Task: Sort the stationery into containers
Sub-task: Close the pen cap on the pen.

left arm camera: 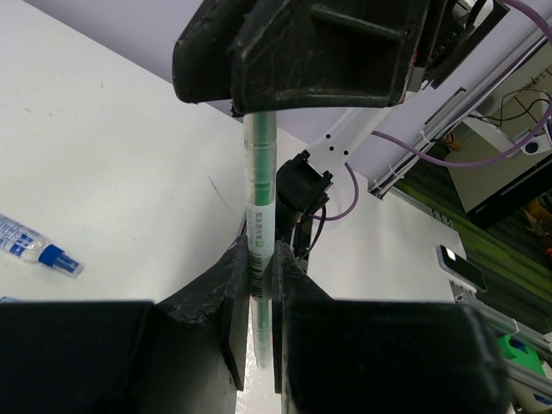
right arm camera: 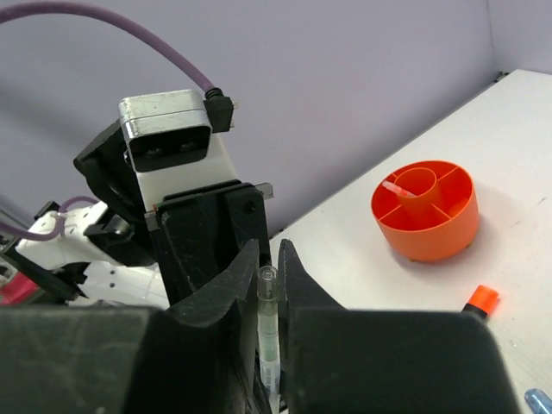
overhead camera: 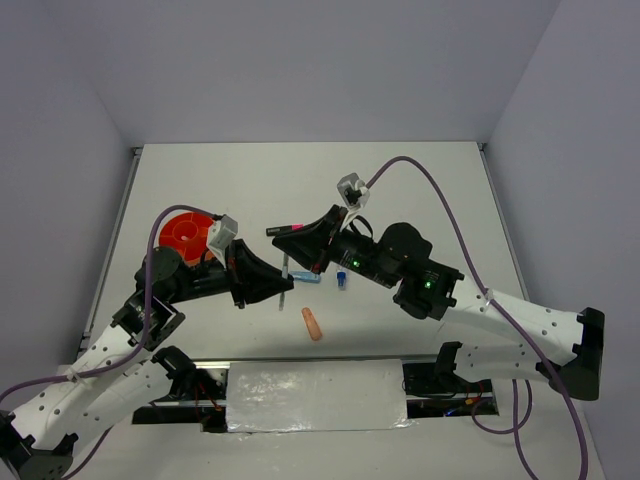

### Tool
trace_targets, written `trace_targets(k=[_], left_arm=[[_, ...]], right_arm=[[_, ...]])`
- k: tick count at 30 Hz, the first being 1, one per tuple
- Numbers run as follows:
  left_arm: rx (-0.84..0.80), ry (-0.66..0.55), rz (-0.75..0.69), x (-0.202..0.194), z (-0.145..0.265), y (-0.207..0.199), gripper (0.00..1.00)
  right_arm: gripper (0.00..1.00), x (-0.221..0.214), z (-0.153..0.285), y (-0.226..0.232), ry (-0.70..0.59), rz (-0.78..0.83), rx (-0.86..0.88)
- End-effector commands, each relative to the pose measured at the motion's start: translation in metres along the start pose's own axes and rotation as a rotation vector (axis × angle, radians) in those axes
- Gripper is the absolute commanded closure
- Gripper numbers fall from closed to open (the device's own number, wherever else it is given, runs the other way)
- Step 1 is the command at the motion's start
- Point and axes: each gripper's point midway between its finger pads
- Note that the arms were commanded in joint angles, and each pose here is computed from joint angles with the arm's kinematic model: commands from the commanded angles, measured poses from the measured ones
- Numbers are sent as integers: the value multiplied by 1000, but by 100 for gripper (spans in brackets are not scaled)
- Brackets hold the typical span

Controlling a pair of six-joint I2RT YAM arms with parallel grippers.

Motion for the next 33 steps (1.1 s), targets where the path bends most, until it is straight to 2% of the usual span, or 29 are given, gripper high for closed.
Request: trace_targets(k=[1, 3, 8, 11, 14, 20, 27, 30, 33], left_arm=[[-35, -24, -65, 7, 1, -9, 100], [-39, -24, -70, 8, 1, -10, 100], [-2, -59, -89, 20, 1, -9, 100], [-7, -110, -133, 40, 2, -20, 100], [-33, -161, -205, 72, 2, -42, 100], [-75, -188, -302, 114, -7, -66, 100], [-64, -182, -357, 132, -5, -69, 100], [-64, -146, -357, 128, -5, -68, 100], [-77, -68, -308, 102, -9, -53, 100]], right_arm=[[92, 17, 1, 9, -39, 0, 35], [100, 15, 2, 9, -37, -2, 35], [100, 5, 1, 7, -18, -8, 45], [100, -19, 1, -1, 18, -23, 35], [100, -57, 2, -13, 84, -31, 18], [100, -158, 14, -34, 271, -81, -9], [100, -212, 21, -30, 385, -85, -22], [100, -209, 19, -27, 376, -94, -25], [100, -177, 14, -13, 313, -95, 17]])
Point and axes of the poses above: each gripper's point midway between its finger pads, its own z axis back along the fingers, its own y axis along the line the jaws close on, x = y × z, and after that the axes turned 7 degrees about z, right-handed
